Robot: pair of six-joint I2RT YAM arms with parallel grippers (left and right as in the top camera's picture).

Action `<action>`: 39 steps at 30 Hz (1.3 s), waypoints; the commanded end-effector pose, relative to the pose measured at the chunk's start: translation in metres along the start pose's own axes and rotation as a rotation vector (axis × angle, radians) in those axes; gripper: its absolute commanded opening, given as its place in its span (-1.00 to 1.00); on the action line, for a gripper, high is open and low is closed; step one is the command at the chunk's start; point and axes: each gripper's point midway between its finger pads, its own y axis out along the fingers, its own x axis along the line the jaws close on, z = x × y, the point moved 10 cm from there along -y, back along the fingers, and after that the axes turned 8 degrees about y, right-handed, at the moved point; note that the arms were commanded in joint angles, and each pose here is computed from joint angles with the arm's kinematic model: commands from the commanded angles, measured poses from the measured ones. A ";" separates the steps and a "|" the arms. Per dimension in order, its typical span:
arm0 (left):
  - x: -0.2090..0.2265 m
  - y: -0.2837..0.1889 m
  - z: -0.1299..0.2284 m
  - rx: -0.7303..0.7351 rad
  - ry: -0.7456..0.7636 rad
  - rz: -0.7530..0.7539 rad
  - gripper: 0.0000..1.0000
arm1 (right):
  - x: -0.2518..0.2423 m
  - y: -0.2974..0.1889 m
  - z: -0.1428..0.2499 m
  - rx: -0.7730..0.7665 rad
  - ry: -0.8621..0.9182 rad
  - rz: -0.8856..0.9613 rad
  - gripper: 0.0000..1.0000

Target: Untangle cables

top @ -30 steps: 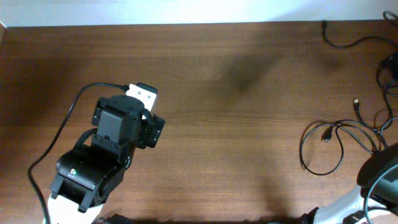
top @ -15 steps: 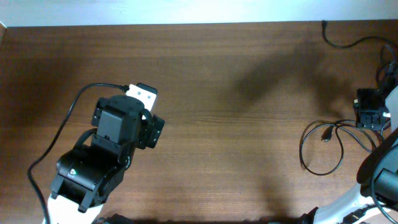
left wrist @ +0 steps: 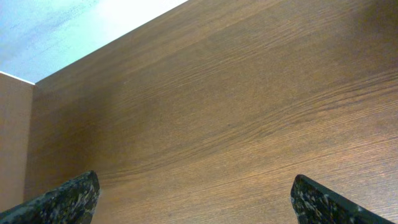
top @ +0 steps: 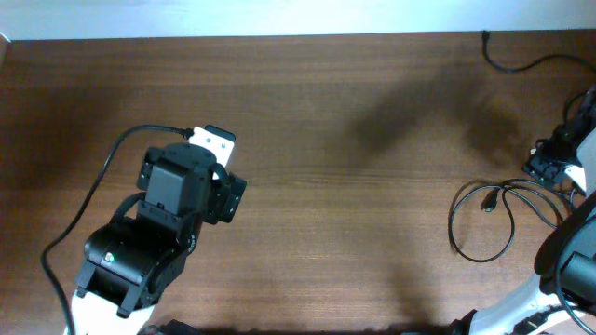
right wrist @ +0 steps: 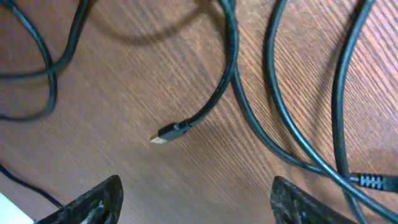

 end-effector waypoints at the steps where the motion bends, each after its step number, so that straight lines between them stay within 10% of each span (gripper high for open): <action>1: 0.002 -0.002 0.001 -0.004 -0.020 -0.007 0.98 | -0.003 0.009 -0.008 -0.120 0.046 -0.001 0.47; 8: 0.001 -0.002 0.003 0.009 -0.015 -0.003 0.98 | -0.012 0.045 -0.021 -0.209 0.044 0.085 0.44; 24: 0.000 -0.002 0.002 0.004 -0.015 0.015 0.98 | -0.007 0.050 -0.021 -0.223 0.016 0.049 -0.31; 39: 0.000 -0.002 0.003 0.007 -0.013 0.016 0.98 | -0.012 0.056 -0.025 -0.245 0.002 0.054 -0.30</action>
